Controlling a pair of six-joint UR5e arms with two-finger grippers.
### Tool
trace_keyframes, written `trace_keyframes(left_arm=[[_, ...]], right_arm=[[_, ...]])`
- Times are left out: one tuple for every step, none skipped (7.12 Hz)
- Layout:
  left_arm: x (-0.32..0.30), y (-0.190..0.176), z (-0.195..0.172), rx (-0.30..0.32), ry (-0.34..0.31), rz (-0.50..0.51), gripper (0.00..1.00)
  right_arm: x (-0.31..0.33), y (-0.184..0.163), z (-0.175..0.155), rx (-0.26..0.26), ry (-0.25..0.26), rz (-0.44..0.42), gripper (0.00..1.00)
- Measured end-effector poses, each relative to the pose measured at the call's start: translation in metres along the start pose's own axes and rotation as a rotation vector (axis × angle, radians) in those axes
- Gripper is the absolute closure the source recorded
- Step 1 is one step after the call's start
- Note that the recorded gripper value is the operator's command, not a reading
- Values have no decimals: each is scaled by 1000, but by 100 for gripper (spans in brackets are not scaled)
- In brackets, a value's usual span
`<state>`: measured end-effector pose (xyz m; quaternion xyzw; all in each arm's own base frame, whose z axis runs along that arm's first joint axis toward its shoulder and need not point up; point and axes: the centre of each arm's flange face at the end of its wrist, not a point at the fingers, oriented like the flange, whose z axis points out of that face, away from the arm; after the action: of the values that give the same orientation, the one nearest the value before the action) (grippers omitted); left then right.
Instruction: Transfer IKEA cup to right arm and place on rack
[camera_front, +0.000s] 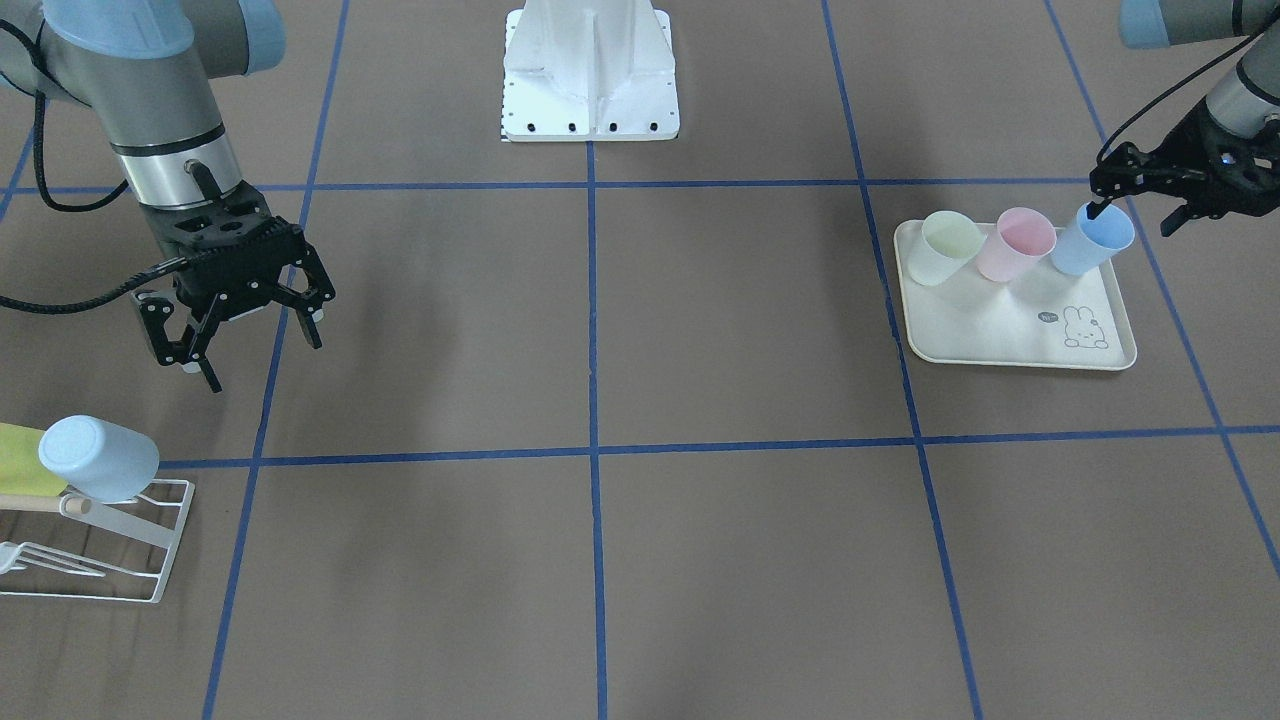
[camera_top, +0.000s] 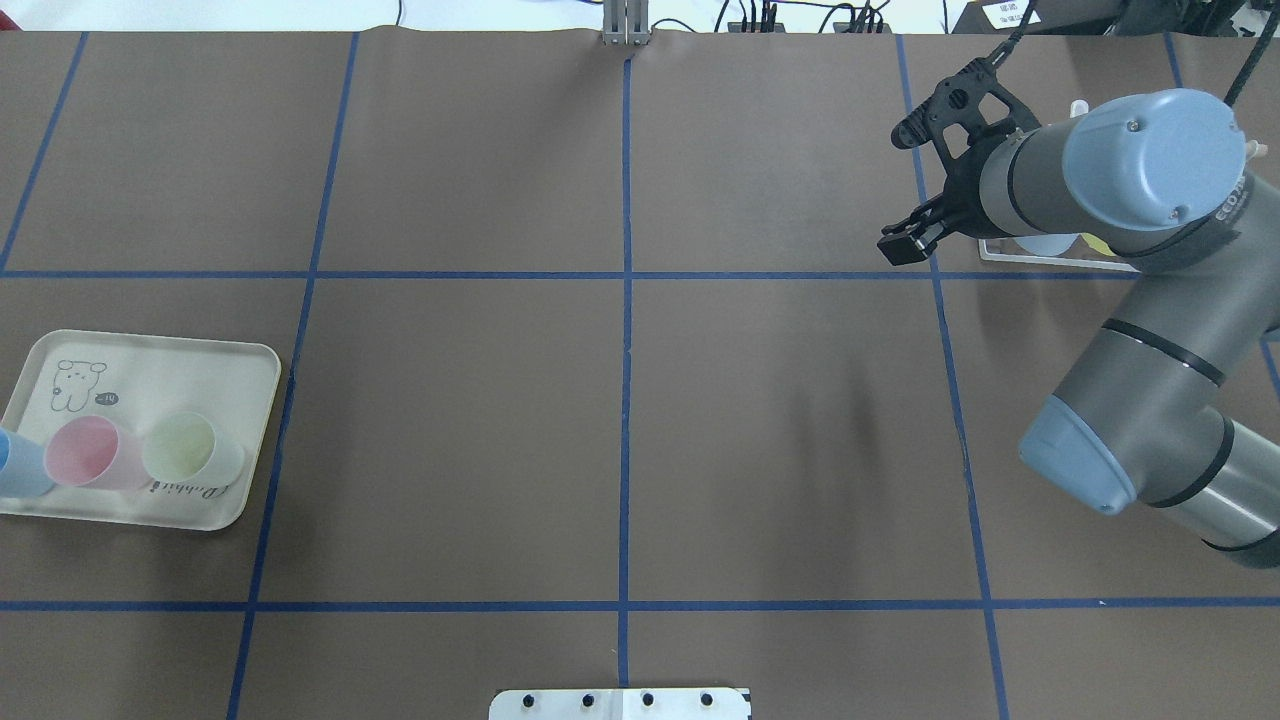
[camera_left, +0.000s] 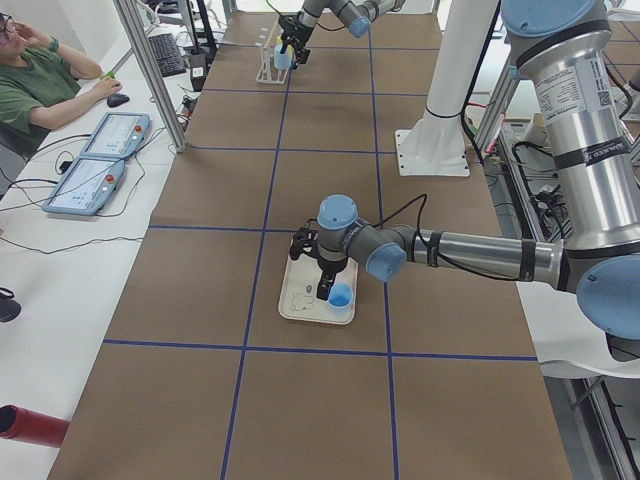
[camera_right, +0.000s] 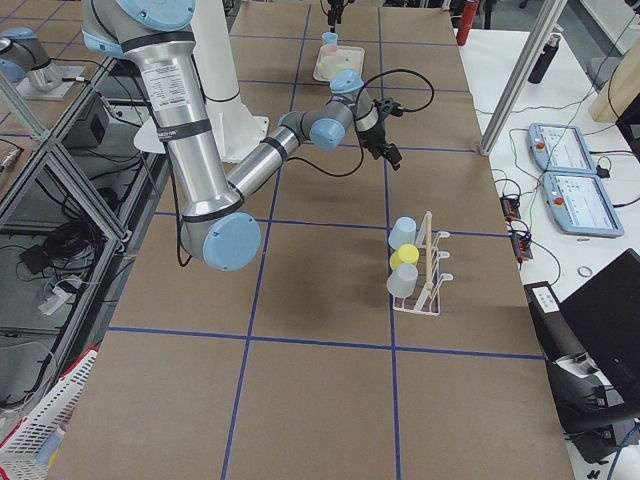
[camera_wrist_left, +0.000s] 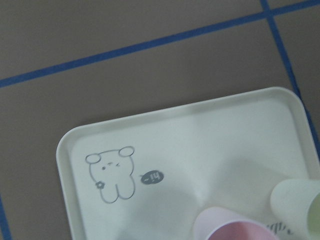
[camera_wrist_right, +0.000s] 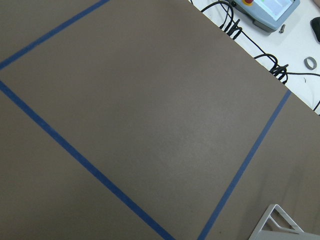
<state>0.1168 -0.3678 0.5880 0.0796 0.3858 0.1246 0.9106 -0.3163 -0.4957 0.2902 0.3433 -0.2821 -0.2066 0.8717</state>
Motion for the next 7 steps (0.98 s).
trace_keyframes(left_arm=[[-13, 9, 10, -9, -4, -4, 0], [-25, 15, 22, -11, -5, -7, 0], [-33, 19, 30, -12, -5, -12, 0], [-36, 19, 34, -13, -4, -16, 15], [-38, 18, 37, -14, -4, -18, 44], [-38, 18, 38, -14, -3, -18, 67], [-37, 18, 38, -14, -2, -17, 88]], right_arm=[[-5, -6, -3, 10, -10, 44, 1], [-8, -9, -4, 14, -17, 71, 1], [-10, -10, -4, 16, -22, 83, 1], [-12, -10, -5, 16, -24, 87, 1], [-12, -10, -4, 16, -25, 87, 1], [-13, -10, -4, 16, -25, 87, 1], [-13, -9, -4, 15, -26, 86, 1]])
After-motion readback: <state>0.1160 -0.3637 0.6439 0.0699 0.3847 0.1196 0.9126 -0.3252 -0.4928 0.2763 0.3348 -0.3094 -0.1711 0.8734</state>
